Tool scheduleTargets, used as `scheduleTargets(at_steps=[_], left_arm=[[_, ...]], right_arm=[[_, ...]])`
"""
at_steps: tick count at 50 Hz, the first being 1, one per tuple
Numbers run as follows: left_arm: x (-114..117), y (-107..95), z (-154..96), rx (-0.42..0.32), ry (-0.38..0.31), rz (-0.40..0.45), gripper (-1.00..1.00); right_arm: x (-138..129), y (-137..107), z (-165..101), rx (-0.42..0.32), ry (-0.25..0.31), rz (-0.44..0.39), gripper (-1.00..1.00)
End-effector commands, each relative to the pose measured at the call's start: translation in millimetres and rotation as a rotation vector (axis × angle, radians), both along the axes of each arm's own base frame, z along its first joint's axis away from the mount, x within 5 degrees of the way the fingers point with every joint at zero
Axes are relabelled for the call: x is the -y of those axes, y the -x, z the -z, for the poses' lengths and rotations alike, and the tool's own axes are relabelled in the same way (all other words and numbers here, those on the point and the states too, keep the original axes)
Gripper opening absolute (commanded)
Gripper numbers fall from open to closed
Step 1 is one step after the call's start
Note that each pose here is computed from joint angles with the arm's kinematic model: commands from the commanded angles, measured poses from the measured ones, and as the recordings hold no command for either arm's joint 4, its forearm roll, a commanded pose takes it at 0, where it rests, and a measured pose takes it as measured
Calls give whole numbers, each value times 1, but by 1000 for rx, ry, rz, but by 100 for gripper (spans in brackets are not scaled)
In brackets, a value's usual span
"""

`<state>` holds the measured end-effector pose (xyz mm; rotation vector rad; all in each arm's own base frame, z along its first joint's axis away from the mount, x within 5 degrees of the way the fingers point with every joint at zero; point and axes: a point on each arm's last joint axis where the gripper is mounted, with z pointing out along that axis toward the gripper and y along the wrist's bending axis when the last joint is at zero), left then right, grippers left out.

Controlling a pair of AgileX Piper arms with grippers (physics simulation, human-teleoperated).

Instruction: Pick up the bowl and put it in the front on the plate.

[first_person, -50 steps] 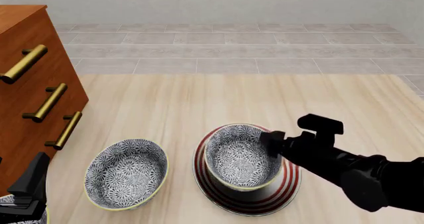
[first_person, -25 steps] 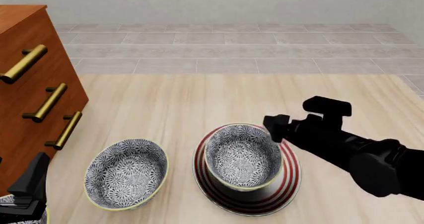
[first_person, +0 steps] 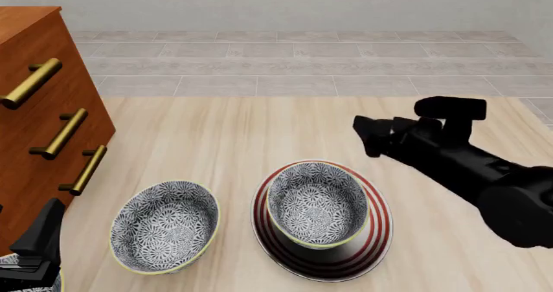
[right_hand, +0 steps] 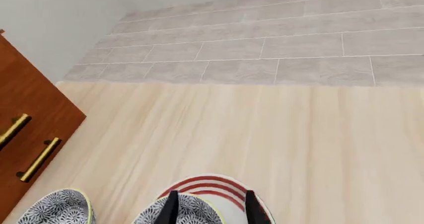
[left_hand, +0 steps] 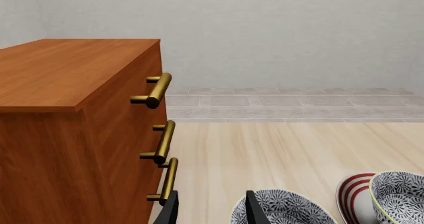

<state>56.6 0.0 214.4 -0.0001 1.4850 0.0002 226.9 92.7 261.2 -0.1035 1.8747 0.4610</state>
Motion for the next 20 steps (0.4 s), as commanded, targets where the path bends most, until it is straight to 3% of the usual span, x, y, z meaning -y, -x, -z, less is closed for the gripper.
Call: scheduleTargets(at_steps=[1,4,5,9,10,11,20], left_arm=[[0,0,0,0,0,0,100],[0,0,0,0,0,0,100],[0,0,0,0,0,0,100],[0,0,0,0,0,0,100],[0,0,0,0,0,0,100],[0,0,0,0,0,0,100],[0,0,0,0,0,0,100]], right_arm=[[8,11,-9,134,-28,9,100],[8,19,-13,192,-17,-12,100],[14,27,-19,252,-45,6,100],[18,35,-22,309,-29,7,100],[21,38,-23,328,-57,18,100],[23,39,-23,355,-34,23,100],[26,42,-15,425,-44,34,100]])
